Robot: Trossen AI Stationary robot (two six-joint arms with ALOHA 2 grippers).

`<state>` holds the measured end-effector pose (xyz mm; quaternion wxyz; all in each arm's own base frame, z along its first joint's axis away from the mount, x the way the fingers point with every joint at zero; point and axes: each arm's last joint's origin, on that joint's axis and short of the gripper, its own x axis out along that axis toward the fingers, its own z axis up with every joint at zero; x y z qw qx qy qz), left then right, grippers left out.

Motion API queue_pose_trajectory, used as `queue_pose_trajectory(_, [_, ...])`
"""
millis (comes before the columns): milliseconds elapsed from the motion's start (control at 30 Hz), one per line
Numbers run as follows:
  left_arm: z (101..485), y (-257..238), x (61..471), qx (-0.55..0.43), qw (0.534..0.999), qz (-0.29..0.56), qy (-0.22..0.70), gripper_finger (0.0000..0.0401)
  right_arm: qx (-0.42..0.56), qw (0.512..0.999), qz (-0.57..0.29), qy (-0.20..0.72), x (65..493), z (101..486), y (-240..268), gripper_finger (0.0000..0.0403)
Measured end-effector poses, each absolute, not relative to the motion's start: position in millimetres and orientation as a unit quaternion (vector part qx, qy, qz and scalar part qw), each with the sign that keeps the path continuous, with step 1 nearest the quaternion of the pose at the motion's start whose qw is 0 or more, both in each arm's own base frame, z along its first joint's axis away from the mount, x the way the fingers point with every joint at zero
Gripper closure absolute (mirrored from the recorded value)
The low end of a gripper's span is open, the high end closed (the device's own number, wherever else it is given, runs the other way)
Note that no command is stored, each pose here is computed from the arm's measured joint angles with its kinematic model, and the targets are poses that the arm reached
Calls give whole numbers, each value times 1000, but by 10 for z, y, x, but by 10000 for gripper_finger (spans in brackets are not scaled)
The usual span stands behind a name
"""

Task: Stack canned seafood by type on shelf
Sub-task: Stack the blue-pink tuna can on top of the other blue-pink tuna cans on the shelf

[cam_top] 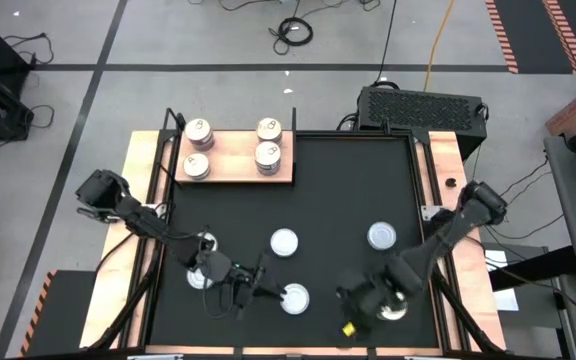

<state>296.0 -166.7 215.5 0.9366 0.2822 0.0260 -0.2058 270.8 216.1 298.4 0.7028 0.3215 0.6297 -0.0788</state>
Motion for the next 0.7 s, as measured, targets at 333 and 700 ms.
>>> queue_pose_trajectory(333, [2013, -1708, 3050, 277, 936, -212, 49, 313, 380, 632, -202, 645, 2132, 2879, 2752, 403])
queue_pose_trajectory(700, [2017, -1669, 3073, 273, 935, -223, 45, 313, 321, 568, -341, 677, 1797, 2607, 2906, 403])
